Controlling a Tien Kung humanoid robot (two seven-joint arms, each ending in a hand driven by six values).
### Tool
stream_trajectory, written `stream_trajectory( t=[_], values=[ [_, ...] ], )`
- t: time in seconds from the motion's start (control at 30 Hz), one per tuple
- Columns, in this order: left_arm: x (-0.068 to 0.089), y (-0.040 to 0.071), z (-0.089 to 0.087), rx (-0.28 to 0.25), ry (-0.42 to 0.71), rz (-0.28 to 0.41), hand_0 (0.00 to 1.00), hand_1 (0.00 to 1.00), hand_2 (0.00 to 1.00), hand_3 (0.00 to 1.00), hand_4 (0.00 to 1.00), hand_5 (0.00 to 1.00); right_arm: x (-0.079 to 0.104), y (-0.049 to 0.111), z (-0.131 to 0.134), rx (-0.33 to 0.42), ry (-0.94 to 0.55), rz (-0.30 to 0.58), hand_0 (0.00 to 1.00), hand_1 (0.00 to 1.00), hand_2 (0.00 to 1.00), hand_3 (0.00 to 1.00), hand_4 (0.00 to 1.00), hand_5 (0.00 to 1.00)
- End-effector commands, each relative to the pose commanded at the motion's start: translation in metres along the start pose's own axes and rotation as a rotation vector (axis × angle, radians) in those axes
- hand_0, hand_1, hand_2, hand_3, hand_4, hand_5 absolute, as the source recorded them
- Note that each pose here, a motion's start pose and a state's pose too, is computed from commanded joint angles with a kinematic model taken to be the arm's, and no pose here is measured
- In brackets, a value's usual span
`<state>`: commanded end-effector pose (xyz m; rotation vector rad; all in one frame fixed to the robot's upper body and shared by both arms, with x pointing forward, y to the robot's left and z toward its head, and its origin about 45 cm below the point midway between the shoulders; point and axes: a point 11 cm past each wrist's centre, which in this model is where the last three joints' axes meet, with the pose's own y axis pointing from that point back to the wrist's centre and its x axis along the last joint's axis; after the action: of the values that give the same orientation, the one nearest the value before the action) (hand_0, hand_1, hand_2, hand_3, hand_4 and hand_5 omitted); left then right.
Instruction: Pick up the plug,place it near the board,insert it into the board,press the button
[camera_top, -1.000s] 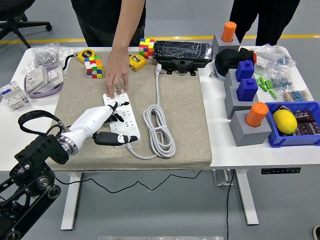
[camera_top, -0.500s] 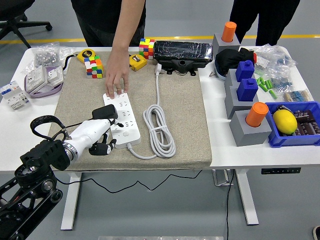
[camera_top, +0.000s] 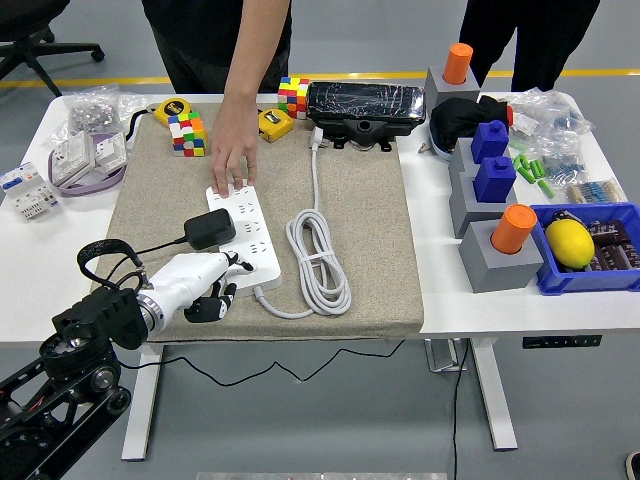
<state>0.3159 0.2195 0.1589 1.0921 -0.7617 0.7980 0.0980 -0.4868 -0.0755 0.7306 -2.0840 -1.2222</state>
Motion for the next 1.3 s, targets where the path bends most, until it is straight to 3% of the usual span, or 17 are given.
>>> stream_trajectory(
  t=[0.8,1.3],
  values=[
    [0.0087,-0.0043,0.0022,-0.007,-0.008,0.024,0.143,0.002,0.124,0.831,0.235,0.002,-0.0023,0.0003,-0.0055,0.01,-0.005,-0.004,0.822,0.762,0.752,0.792,0.998,0.998],
    [0.0014,-0.0047,0.0047,-0.013,0.0,0.007,0.143,0.002,0.123,0.83,0.236,0.002,-0.0024,0.0003,-0.0056,0.01,-0.005,-0.003,0.821,0.762,0.753,0.793,0.998,0.998]
  ],
)
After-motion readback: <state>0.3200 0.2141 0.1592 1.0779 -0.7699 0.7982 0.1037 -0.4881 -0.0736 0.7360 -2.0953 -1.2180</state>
